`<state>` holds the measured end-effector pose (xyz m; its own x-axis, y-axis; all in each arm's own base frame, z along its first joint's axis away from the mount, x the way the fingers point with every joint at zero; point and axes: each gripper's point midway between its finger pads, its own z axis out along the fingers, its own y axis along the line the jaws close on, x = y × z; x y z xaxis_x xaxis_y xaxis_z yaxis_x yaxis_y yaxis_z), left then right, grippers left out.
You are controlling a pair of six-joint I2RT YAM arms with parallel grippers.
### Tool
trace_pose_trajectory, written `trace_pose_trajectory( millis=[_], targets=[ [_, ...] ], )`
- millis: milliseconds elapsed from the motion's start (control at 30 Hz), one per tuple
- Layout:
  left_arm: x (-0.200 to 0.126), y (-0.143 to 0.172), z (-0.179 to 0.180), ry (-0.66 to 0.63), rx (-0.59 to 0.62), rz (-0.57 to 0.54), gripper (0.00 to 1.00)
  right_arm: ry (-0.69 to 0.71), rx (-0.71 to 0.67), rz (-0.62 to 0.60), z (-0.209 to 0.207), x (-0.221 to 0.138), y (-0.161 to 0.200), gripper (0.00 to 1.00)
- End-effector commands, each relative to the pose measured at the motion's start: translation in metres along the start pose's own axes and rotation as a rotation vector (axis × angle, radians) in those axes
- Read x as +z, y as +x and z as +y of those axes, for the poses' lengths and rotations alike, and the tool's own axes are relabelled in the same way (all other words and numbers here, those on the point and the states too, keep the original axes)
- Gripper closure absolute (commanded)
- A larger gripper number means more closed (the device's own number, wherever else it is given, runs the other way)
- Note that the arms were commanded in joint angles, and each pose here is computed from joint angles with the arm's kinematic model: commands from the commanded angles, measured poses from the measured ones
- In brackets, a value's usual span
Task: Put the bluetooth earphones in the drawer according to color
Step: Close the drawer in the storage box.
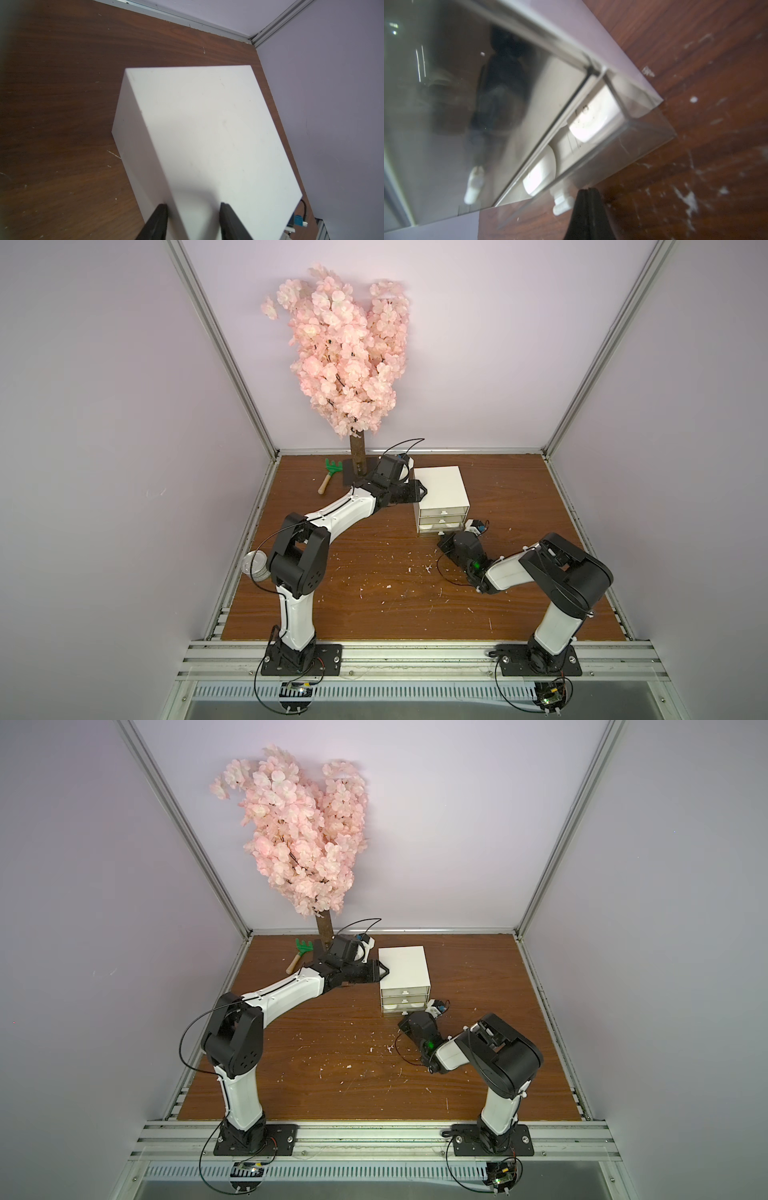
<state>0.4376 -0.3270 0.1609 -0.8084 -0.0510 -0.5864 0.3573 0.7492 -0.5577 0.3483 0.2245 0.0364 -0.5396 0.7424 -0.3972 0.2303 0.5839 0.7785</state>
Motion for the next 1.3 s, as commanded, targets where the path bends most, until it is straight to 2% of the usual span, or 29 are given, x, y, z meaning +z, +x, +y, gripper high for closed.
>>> trace_pose_trajectory(
  millis=[0,433,733,833,1067,1267],
  targets=[
    [0.026,0.063,0.006,-0.028,-0.014,0.196,0.56,-0.224,0.032,-0.042,0.068,0.001,-0.02,1.0],
    [0.026,0.065,0.005,-0.028,-0.008,0.203,0.56,-0.248,0.043,-0.06,0.073,0.005,-0.03,1.0],
    [0.022,0.064,0.005,-0.039,0.002,0.204,0.55,-0.251,0.024,-0.016,0.075,-0.003,-0.026,0.98],
    [0.021,0.051,-0.001,-0.034,0.015,0.182,0.55,-0.235,0.029,0.013,0.069,-0.011,-0.021,0.97],
    [0.019,0.044,-0.003,-0.038,0.022,0.174,0.55,-0.184,0.056,0.068,0.047,-0.037,-0.013,0.95],
    [0.011,0.034,-0.004,-0.043,0.03,0.155,0.5,-0.156,0.019,0.095,0.039,-0.065,-0.013,0.92]
  ],
)
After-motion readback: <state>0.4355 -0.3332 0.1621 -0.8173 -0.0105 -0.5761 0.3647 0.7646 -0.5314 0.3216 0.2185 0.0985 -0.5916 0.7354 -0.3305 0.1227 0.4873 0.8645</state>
